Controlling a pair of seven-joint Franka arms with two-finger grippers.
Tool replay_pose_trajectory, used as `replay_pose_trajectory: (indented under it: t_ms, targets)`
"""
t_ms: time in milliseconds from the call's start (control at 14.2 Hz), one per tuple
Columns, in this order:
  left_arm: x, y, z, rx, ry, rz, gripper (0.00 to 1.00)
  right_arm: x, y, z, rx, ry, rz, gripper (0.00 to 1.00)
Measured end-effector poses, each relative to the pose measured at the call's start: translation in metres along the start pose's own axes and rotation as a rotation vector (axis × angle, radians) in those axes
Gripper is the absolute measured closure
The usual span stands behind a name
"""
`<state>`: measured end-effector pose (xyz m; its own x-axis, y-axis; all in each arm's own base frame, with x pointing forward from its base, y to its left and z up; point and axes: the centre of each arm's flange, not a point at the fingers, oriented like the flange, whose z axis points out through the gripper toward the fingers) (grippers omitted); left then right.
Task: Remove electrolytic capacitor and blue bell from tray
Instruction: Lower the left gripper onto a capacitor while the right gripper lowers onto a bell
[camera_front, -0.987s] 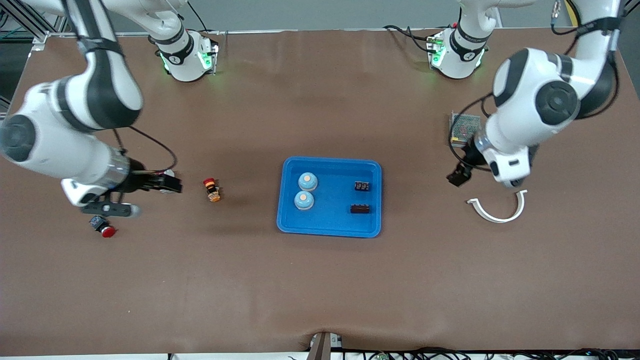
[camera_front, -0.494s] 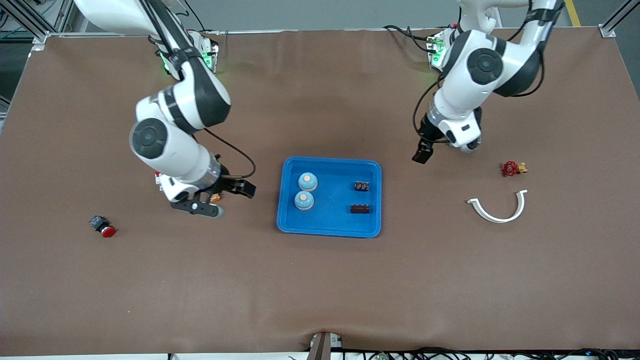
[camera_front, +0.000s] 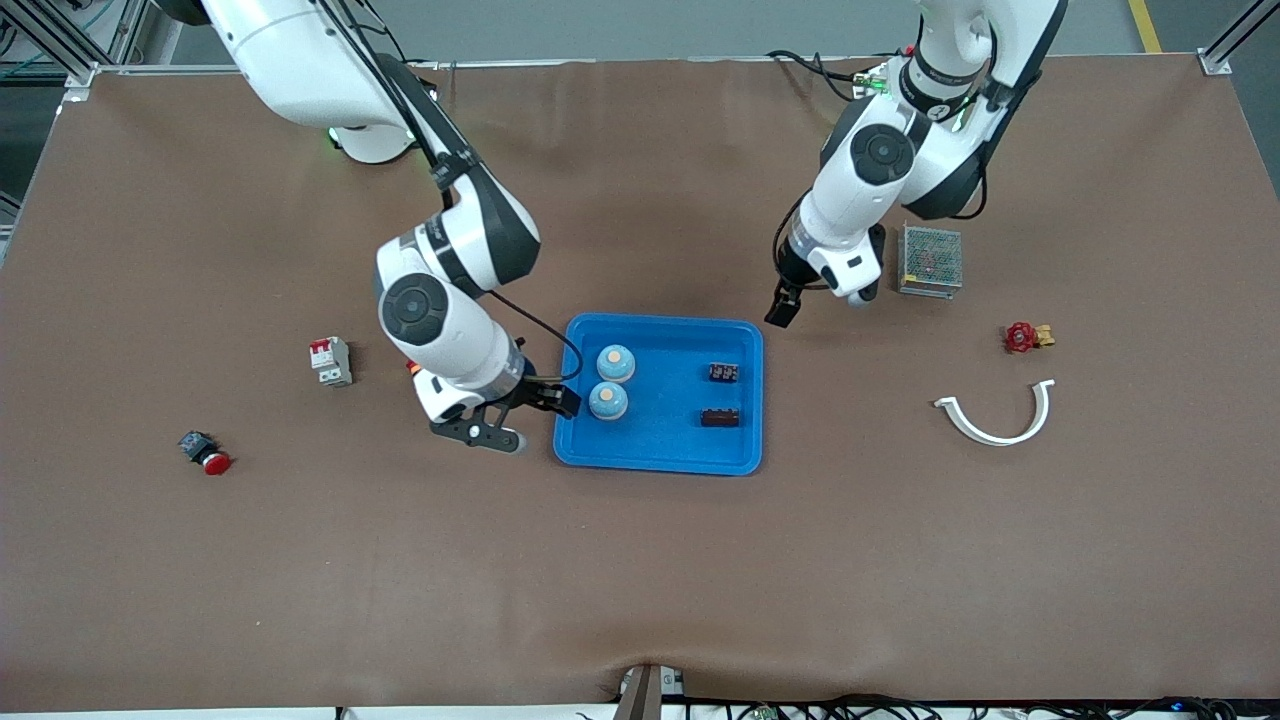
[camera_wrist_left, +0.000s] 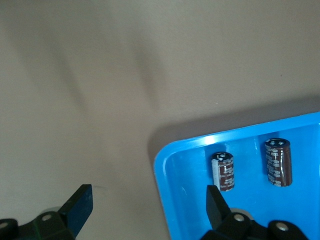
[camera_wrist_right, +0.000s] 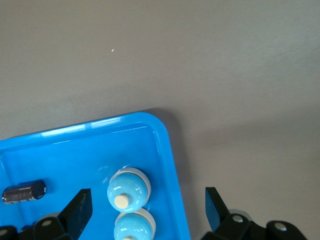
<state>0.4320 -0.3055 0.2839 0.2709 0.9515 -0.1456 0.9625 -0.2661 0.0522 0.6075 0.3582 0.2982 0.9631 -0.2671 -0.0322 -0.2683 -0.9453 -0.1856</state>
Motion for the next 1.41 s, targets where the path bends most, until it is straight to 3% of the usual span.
replay_pose_trajectory:
  t_ms: [353, 635, 987, 1410]
  targets:
    - [-0.011, 0.055, 0.031, -0.025, 0.038, -0.067, 0.0, -0.012, -0.014, 0.03, -0.013, 0.004, -0.038, 0.0]
    - [-0.019, 0.084, 0.071, -0.002, 0.101, -0.114, 0.0, -0.027, -0.027, 0.046, -0.019, 0.01, -0.057, 0.0]
    - [-0.044, 0.091, 0.108, 0.031, 0.124, -0.118, 0.0, -0.036, -0.04, 0.067, -0.04, 0.017, -0.096, 0.0]
    - [-0.052, 0.093, 0.109, 0.024, 0.136, -0.117, 0.0, -0.04, -0.042, 0.097, -0.091, 0.037, -0.157, 0.0]
